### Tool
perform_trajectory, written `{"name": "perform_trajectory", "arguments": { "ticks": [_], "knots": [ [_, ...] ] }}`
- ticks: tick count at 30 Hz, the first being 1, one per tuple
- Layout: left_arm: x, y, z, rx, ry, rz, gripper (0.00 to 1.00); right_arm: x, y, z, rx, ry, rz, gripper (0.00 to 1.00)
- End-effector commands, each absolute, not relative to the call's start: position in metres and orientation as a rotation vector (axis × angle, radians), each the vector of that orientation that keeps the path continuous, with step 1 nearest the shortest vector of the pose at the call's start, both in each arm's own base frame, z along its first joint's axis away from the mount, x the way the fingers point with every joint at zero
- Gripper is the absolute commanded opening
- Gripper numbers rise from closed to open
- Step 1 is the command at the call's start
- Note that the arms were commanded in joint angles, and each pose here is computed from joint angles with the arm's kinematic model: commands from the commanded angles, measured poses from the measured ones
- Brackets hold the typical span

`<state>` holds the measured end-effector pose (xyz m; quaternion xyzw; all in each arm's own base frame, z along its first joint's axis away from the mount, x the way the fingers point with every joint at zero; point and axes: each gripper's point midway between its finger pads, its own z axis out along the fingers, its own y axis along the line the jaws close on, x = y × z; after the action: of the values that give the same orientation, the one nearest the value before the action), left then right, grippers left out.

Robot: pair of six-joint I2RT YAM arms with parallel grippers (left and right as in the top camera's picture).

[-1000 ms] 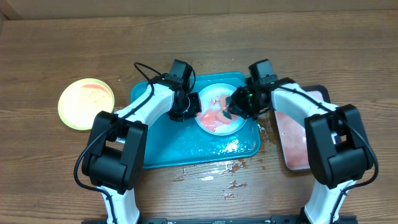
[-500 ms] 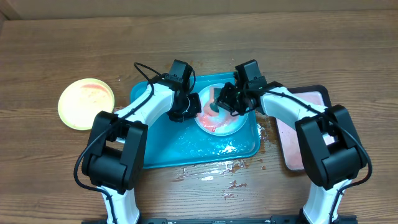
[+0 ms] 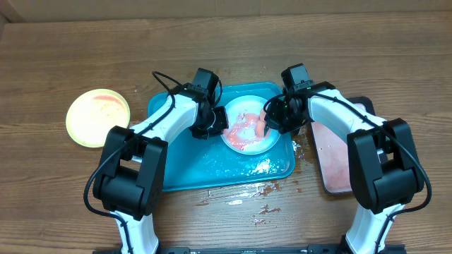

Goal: Clean dirty plates on tray and stack at the side
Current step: 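Scrub the white plate with the sponge while the left gripper holds it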

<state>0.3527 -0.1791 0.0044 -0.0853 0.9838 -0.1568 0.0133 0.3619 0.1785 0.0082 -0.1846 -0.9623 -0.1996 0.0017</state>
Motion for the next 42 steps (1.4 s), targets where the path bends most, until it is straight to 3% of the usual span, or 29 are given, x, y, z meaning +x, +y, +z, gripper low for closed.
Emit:
{"name": "perform_trajectory", "arguments": {
  "ticks": [1,8,13,19,22,30,42],
  "knots": [
    [0.336,-0.138,-0.023,-0.381,3.135,-0.190,0.05,0.350,0.178,0.000,-0.342,-3.077,-0.495,0.04],
    [0.324,-0.106,-0.023,-0.580,3.121,0.089,0.04,0.337,0.230,0.007,-0.040,-3.107,-0.582,0.04],
    [0.324,-0.108,-0.024,-0.512,3.137,0.067,0.05,0.328,0.269,0.013,-0.007,-3.089,-0.700,0.04],
    [0.324,-0.115,-0.024,-0.506,3.151,0.008,0.04,0.341,0.292,0.010,-0.298,-3.051,-0.810,0.04],
    [0.326,-0.126,-0.023,-0.483,3.161,-0.088,0.04,0.352,0.286,-0.017,-0.536,-2.981,-0.789,0.04],
    [0.325,-0.135,-0.023,-0.486,3.172,-0.166,0.04,0.373,0.272,-0.056,-0.766,-2.859,-0.842,0.04],
    [0.322,-0.134,-0.022,-0.489,3.183,-0.156,0.04,0.412,0.213,-0.056,-0.905,-2.885,-0.861,0.04]
  ]
}}
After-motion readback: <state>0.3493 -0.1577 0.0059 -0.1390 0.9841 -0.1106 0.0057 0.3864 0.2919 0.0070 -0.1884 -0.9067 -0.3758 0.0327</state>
